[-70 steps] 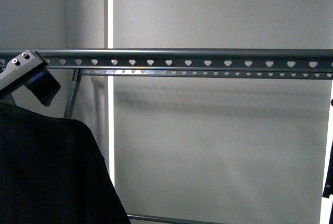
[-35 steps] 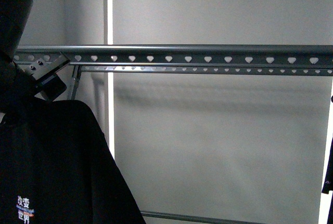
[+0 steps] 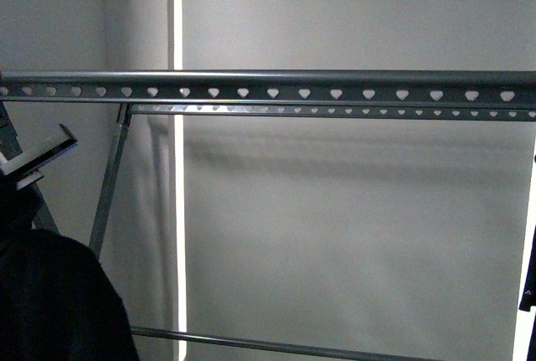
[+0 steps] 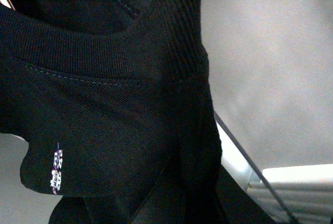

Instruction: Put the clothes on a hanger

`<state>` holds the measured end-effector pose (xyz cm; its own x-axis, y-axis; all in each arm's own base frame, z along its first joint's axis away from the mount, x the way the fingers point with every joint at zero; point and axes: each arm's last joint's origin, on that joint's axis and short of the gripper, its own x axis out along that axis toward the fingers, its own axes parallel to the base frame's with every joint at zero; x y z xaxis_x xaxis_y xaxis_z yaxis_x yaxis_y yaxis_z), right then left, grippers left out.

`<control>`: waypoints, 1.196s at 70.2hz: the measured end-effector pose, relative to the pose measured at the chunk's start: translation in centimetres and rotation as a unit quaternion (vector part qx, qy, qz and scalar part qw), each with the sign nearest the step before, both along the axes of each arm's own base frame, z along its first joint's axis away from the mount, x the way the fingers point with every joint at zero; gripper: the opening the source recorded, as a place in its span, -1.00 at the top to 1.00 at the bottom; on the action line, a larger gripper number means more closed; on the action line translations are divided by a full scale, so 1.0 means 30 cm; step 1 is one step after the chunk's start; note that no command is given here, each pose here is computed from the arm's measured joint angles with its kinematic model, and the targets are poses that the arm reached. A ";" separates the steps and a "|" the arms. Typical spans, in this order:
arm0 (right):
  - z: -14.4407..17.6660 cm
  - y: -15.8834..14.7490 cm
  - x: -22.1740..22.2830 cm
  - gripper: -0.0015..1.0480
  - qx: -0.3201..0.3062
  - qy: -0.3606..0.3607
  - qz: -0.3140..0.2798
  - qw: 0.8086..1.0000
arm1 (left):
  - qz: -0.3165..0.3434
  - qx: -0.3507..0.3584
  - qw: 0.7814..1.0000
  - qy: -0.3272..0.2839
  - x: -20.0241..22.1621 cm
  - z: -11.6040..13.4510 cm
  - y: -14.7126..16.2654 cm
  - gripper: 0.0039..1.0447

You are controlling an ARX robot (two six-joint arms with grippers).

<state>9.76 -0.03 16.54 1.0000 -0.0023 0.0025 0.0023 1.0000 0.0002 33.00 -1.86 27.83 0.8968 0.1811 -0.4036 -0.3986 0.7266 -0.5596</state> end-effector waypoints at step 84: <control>0.000 0.000 0.000 -0.86 0.000 0.000 0.000 1.000 | -0.443 0.746 0.384 -0.315 -0.195 0.104 0.097 0.92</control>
<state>9.76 -0.03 16.54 1.0000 -0.0019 0.0025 0.0019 1.0000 0.0002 27.16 1.06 30.96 0.7080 -0.6999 -0.0946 0.2474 0.1204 0.9614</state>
